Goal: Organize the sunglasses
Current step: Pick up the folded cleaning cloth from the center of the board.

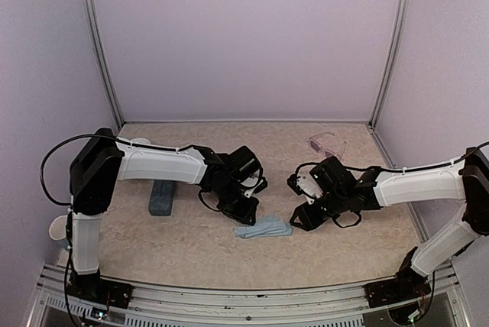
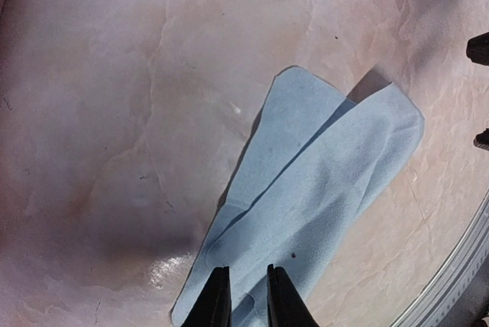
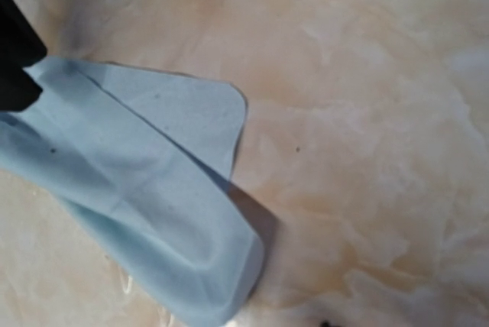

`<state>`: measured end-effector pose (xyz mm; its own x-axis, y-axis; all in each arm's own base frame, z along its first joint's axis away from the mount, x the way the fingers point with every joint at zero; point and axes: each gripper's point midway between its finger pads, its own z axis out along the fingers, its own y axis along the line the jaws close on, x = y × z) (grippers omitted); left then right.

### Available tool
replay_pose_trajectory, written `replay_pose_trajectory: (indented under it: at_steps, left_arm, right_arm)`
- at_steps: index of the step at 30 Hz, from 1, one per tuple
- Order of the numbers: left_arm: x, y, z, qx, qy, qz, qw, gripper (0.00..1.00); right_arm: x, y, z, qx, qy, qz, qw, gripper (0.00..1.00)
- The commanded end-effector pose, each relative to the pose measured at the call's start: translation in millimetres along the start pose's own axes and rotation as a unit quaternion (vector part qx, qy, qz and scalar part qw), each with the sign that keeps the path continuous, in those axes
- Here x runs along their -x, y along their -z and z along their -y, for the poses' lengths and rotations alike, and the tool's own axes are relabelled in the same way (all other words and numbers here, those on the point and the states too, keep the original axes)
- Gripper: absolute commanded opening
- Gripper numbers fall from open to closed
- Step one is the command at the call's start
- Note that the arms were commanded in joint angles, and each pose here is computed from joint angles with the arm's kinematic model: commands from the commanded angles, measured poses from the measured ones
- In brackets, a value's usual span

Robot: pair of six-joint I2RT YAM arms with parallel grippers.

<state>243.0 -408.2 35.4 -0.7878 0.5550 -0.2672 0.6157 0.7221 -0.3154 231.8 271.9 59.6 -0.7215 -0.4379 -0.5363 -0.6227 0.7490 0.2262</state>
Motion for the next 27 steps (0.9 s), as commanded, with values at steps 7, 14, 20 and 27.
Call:
replay_pose_trajectory:
  at_steps: [7, 14, 20, 27]
  left_arm:
    - [-9.2, -14.8, -5.3, 0.034, -0.003, -0.015, 0.999, 0.19]
    - [-10.1, -19.0, 0.8, 0.037, -0.010, -0.015, 0.999, 0.18]
    - [-3.7, -16.2, 3.0, 0.048, -0.015, -0.004, 0.999, 0.13]
    - [3.6, -9.7, 4.1, 0.060, -0.021, 0.010, 0.998, 0.03]
  right_arm:
    - [-8.1, 4.2, 1.9, 0.000, -0.012, -0.002, 1.000, 0.41]
    - [-11.5, 6.1, 1.8, 0.001, -0.011, -0.004, 1.000, 0.41]
    - [-12.3, 6.6, 1.8, 0.002, -0.011, -0.004, 1.000, 0.41]
    - [-15.7, 6.1, 2.1, 0.003, -0.012, -0.008, 1.000, 0.41]
